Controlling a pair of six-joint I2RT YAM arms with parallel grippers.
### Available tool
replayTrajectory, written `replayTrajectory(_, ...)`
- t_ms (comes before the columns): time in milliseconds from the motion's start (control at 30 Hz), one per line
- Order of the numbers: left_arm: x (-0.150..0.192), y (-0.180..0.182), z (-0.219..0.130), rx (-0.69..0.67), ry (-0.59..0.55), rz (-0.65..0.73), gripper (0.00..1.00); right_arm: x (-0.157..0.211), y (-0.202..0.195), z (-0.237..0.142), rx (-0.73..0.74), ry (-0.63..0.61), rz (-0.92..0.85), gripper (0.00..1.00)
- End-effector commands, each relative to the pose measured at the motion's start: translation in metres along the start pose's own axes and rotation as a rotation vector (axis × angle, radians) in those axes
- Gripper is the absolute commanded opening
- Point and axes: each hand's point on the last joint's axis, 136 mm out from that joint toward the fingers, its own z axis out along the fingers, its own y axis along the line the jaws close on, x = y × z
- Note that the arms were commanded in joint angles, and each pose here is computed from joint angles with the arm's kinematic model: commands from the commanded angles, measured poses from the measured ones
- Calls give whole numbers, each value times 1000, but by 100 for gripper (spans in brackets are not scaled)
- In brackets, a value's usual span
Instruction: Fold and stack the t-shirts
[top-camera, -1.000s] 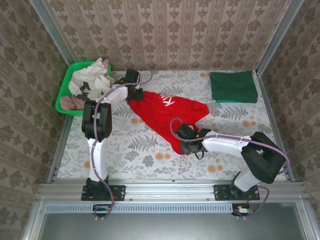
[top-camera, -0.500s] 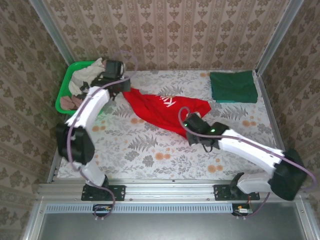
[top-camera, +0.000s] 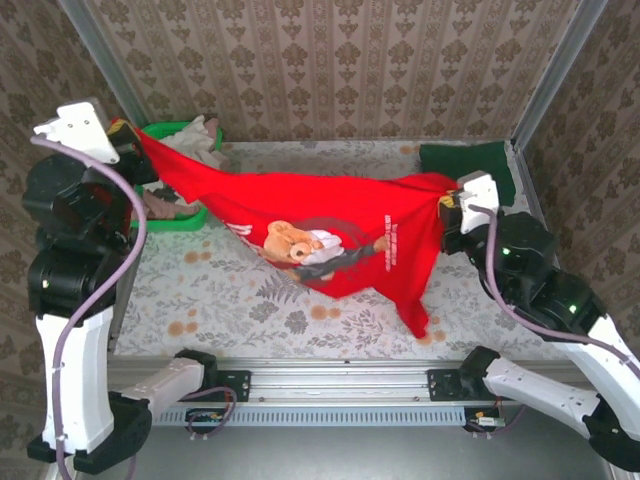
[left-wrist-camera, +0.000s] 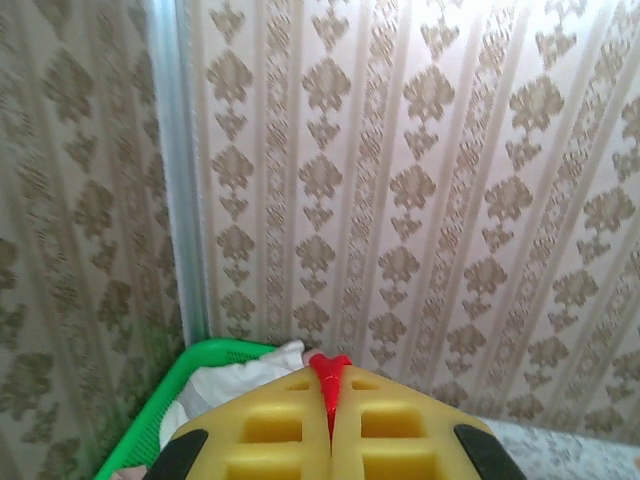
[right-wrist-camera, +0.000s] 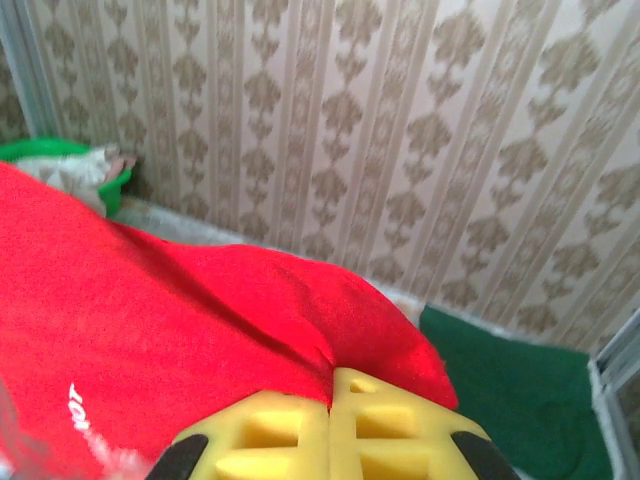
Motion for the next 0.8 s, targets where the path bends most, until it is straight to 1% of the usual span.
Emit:
replayTrajectory(0, -1, 12, -1, -66, 0, 43, 0, -42, -32, -18, 131, -140, -32, 0)
replayTrajectory(100, 6, 7, 19, -77, 27, 64, 0, -49, -41, -4, 203, -125, -57, 0)
replayTrajectory(167, 20, -5, 46, -64, 67, 76, 0, -41, -38, 23, 217, -56, -73, 0)
replayTrajectory(233, 36, -18, 78, -51, 107, 91, 0, -23, -50, 56, 280, 40, -60, 0)
replayTrajectory(333, 66, -36, 132, -44, 190, 114, 0, 16, -71, 104, 361, 186, -28, 0)
replayTrajectory(400, 92, -46, 171, -32, 235, 119, 0, 40, -79, 133, 380, 249, -9, 0)
replayTrajectory(467, 130, -57, 213, 0, 314, 119, 0, 65, -83, 162, 390, 301, 16, 0)
replayTrajectory(533, 169, -65, 246, 7, 402, 138, 0, 83, -80, 186, 341, 344, 50, 0)
replayTrajectory(567, 190, -69, 263, 16, 450, 148, 0, 104, -73, 207, 308, 396, 52, 0)
replayTrajectory(600, 211, -72, 277, 20, 498, 156, 2, 114, -69, 220, 290, 421, 51, 0)
replayTrajectory(633, 234, -76, 290, 34, 553, 156, 7, 126, -68, 234, 291, 452, 44, 2)
replayTrajectory(667, 257, -80, 302, 52, 608, 150, 15, 142, -67, 247, 294, 497, 32, 2)
replayTrajectory(700, 273, -83, 310, 64, 649, 140, 27, 152, -67, 258, 300, 532, 26, 1)
replayTrajectory(733, 297, -83, 319, 61, 704, 136, 41, 165, -70, 270, 314, 568, 19, 1)
replayTrajectory(767, 307, -83, 324, 58, 733, 126, 56, 176, -71, 280, 324, 600, 13, 6)
